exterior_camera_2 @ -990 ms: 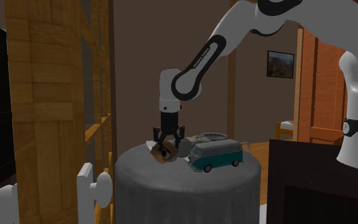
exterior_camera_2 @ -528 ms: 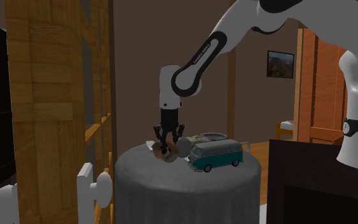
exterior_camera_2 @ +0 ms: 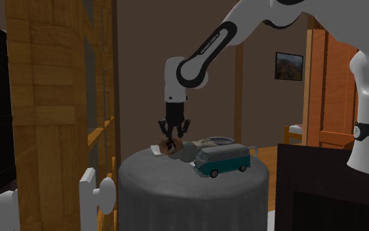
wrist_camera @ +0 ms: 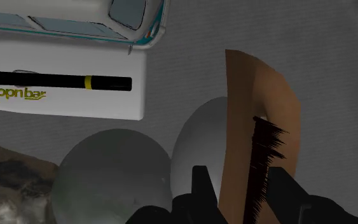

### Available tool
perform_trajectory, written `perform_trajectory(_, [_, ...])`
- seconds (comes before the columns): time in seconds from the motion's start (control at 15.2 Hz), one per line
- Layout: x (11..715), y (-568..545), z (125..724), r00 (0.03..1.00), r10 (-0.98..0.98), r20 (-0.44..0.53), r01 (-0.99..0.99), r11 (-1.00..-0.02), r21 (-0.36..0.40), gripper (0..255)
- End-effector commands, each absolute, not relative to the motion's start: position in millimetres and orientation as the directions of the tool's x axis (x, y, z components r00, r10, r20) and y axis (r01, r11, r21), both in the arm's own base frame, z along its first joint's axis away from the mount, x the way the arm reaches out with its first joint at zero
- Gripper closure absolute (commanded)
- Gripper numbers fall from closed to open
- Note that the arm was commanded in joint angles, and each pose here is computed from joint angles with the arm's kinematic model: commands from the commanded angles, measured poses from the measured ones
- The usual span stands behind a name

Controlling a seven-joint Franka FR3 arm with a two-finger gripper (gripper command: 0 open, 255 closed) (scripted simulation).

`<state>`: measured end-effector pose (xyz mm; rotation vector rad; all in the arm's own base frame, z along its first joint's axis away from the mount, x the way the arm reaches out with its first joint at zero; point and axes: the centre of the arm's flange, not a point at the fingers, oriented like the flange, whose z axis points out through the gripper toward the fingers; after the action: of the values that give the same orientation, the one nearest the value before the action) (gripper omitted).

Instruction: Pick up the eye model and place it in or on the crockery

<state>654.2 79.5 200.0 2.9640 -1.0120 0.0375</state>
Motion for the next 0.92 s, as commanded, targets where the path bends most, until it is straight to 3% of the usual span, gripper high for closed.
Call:
perform_trajectory(0.0, [654,81,211,0.791,-0.611,0.026,-0.612,-0.791,0.001,255])
perform_trajectory(0.86, [647,55,266,0.791,-0.611,0.026,-0.612,-0.791,0.001,255])
